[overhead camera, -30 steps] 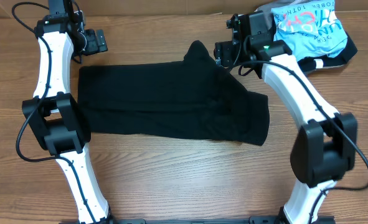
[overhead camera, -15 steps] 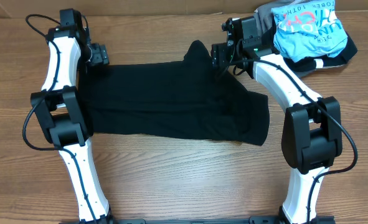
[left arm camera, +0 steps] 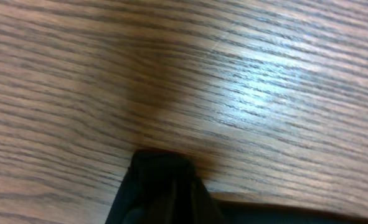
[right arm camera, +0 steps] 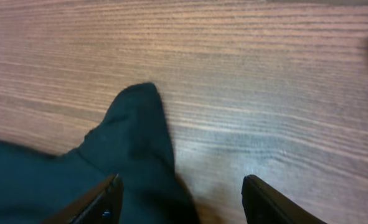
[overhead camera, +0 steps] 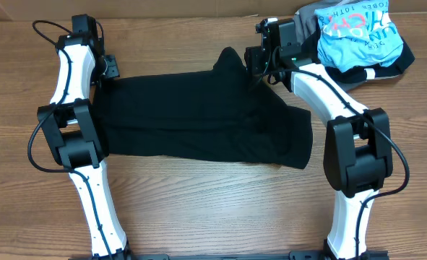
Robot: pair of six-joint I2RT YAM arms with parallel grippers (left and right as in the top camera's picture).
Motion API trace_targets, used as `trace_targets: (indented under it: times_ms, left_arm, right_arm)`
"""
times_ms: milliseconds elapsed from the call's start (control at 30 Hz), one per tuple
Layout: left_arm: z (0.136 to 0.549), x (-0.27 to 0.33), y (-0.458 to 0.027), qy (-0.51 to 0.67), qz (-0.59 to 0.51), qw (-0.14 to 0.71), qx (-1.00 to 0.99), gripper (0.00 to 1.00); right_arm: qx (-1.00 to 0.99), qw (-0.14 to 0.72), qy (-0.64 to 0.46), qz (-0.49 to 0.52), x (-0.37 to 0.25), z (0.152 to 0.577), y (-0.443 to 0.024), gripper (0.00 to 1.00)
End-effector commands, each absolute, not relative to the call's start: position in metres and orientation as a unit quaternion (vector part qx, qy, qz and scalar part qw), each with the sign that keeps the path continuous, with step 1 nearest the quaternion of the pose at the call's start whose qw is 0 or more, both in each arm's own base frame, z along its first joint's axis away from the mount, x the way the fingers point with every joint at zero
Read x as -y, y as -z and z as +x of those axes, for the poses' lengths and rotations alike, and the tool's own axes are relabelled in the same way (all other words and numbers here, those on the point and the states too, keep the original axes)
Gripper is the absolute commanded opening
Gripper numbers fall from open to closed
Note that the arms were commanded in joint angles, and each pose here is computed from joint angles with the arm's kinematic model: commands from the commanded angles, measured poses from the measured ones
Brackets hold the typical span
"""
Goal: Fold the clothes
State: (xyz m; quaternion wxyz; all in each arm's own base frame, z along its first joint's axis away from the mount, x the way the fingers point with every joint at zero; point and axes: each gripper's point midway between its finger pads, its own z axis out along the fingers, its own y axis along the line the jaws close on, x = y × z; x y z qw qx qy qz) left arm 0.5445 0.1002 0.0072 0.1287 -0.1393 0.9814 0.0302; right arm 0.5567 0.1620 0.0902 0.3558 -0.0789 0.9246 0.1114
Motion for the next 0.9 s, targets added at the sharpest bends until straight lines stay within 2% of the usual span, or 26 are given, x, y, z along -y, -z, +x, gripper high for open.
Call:
trace_targets:
  times_ms: [0, 300, 600, 667, 767, 867]
  left_arm:
    - [0.539, -0.097, 0.013, -0.025, -0.144, 0.104, -0.984, 0.04]
    - [0.532, -0.097, 0.015, -0.027, -0.153, 0.092, -0.984, 0.04]
    - [0.533, -0.097, 0.015, -0.026, -0.163, 0.092, -0.982, 0.04]
    - [0.533, -0.097, 0.015, -0.026, -0.163, 0.092, -0.982, 0.04]
    - [0.532, -0.097, 0.015, -0.026, -0.163, 0.092, -0.982, 0.04]
    - [0.532, -0.097, 0.015, -0.026, -0.163, 0.092, -0.982, 0.04]
  right_arm:
    - [-0.920, 0.366, -0.115, -0.083, -0.170, 0.568, -0.077, 0.63]
    - [-0.912, 0.372, -0.143, -0.103, -0.197, 0.576, -0.041, 0.62]
    - [-0.907, 0.377, -0.150, -0.111, -0.226, 0.572, -0.030, 0.61]
    - [-0.910, 0.374, -0.146, -0.104, -0.224, 0.573, -0.023, 0.55]
    - [-0.913, 0.376, -0.134, -0.088, -0.216, 0.576, -0.021, 0.32]
    - [-0.911, 0.383, -0.128, -0.080, -0.208, 0.583, -0.027, 0.15]
